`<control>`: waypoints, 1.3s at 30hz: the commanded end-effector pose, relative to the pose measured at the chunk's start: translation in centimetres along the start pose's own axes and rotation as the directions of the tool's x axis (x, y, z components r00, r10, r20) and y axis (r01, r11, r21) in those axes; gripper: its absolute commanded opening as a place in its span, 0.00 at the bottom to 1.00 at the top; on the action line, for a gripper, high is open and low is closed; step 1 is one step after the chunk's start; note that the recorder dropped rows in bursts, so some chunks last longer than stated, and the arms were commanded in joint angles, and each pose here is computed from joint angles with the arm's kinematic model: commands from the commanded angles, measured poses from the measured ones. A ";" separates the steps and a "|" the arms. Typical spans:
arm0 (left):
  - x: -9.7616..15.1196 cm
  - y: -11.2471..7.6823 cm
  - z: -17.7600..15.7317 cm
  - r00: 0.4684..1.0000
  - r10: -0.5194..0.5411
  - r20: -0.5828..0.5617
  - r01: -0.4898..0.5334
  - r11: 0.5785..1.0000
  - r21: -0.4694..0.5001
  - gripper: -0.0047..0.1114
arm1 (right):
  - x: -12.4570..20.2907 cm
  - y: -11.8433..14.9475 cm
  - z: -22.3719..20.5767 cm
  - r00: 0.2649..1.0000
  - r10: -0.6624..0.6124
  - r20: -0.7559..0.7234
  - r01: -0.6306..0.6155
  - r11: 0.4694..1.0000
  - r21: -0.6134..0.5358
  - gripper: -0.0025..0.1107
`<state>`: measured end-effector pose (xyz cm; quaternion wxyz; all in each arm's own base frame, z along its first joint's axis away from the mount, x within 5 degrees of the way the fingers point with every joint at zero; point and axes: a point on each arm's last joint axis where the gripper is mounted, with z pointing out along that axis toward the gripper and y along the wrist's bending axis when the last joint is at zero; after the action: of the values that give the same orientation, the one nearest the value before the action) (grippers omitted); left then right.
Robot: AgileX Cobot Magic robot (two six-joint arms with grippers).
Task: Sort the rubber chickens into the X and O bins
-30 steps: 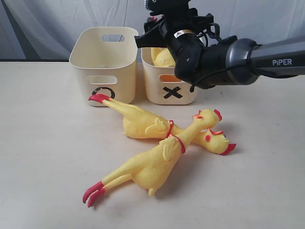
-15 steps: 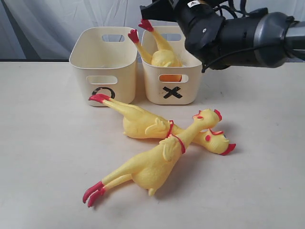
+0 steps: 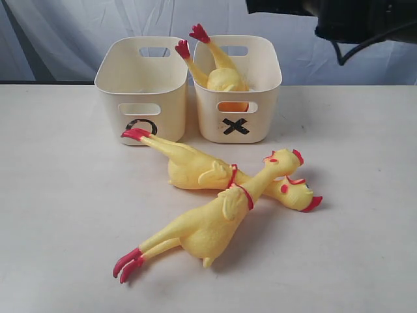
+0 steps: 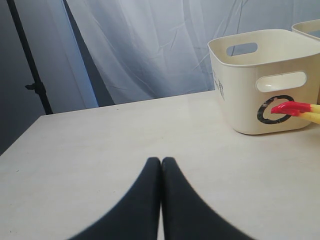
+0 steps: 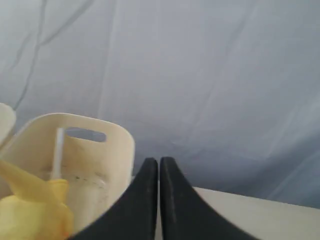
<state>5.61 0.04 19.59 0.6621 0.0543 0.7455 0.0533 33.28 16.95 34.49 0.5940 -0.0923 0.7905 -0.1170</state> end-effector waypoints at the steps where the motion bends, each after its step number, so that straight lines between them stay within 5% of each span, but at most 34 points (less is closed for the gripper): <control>1: 0.0 0.0 0.0 1.000 -0.013 0.014 0.013 1.000 0.000 0.04 | 1.4 -2.3 -1.6 0.998 -0.030 -0.058 0.036 0.994 0.104 0.01; 11: 0.0 0.0 0.0 1.000 -0.013 0.014 0.013 1.000 0.000 0.04 | 2.9 -5.2 -6.0 1.000 -0.011 -0.025 0.012 0.998 0.058 0.01; 29: -0.4 0.0 0.0 0.998 -0.014 0.057 0.015 1.000 -0.006 0.04 | 11.0 -11.7 -16.0 0.957 0.282 0.074 -0.281 0.959 -0.028 0.01; 34: -2.0 0.4 -0.3 0.959 -0.148 0.241 0.154 0.988 -0.004 0.04 | 13.2 -12.7 -18.7 0.907 0.398 0.137 -0.379 0.914 -0.145 0.01; 36: -2.7 0.7 -0.5 0.900 -0.293 0.323 0.303 0.953 0.020 0.04 | 13.8 -12.8 -19.7 0.893 0.419 0.166 -0.381 0.899 -0.217 0.01; 39: -3.9 1.5 -1.1 0.808 -0.357 0.468 0.393 0.919 0.024 0.04 | 14.5 -12.8 -20.9 0.871 0.447 0.205 -0.375 0.874 -0.310 0.01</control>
<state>5.47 0.32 22.55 0.7760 -0.0568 0.6270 -0.0394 10.43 2.17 30.84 0.6760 0.0084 0.7309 0.0932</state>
